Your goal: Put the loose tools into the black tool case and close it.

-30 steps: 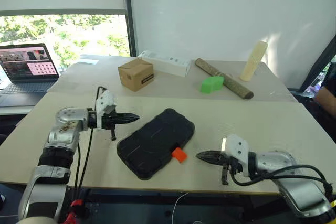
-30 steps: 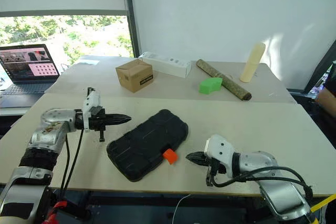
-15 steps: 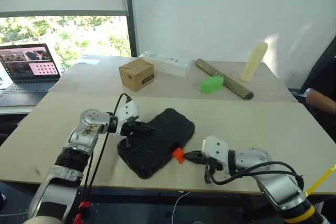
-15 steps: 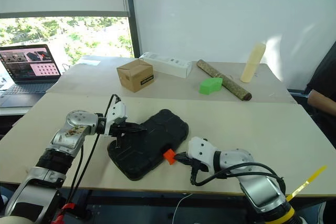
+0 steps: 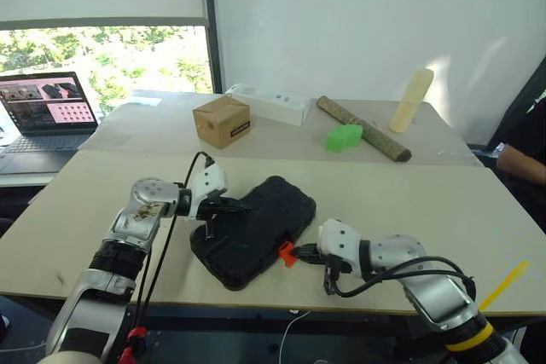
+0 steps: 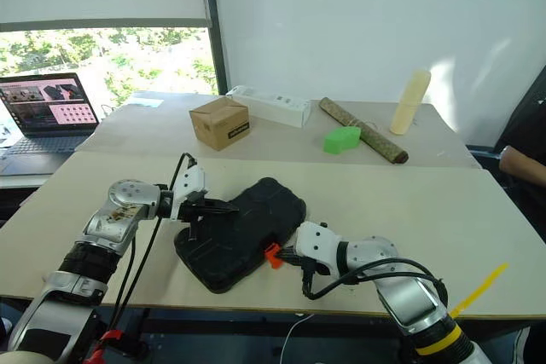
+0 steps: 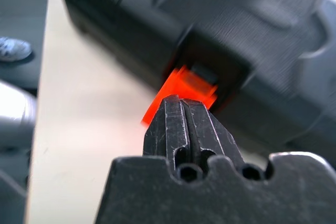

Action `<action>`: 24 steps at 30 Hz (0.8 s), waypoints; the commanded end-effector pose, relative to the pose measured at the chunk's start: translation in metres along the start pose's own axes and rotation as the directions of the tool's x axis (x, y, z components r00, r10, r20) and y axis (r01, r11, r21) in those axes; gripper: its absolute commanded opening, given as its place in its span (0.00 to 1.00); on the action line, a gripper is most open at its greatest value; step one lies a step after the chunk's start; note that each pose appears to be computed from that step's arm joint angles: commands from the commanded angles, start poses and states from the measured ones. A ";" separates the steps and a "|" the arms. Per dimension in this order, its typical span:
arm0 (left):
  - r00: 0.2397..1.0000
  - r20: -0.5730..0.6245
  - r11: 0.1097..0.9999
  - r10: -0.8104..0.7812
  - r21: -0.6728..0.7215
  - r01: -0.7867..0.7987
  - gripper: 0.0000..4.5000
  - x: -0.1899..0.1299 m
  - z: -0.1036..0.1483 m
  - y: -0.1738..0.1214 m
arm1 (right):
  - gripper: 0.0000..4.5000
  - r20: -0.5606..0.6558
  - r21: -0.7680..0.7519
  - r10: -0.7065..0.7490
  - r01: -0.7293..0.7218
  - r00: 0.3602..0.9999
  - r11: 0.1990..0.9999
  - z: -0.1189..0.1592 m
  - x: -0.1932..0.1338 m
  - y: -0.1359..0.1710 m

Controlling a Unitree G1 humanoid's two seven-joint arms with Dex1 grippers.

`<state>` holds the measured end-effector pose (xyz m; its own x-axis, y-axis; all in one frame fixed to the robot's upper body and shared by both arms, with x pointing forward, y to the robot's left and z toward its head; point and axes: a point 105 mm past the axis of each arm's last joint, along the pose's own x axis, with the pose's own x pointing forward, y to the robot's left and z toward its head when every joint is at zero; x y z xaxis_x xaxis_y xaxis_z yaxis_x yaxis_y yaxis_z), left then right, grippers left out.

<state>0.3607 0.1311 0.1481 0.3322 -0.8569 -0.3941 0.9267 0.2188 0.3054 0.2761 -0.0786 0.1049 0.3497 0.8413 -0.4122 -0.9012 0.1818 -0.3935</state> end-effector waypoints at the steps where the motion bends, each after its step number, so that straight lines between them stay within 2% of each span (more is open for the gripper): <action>1: 0.998 -0.056 0.999 -0.016 -0.037 0.014 0.00 0.002 -0.017 -0.007 | 0.02 0.016 -0.019 -0.016 0.016 1.000 1.000 0.007 -0.014 0.001; 7: 0.998 -0.060 0.999 -0.017 -0.043 0.014 0.00 0.001 -0.021 -0.010 | 0.02 -0.012 0.030 -0.016 0.016 1.000 0.999 -0.005 -0.013 0.011; 24: 0.996 -0.083 0.998 -0.009 -0.055 0.005 0.00 -0.001 -0.028 -0.010 | 0.02 0.015 0.038 -0.039 0.039 0.999 0.999 -0.010 0.020 -0.002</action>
<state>0.3594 0.1354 0.1436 0.3478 -0.8512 -0.3931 0.9234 0.2384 0.3007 0.2834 -0.0729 0.0781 0.3706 0.8283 -0.4201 -0.9128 0.2412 -0.3297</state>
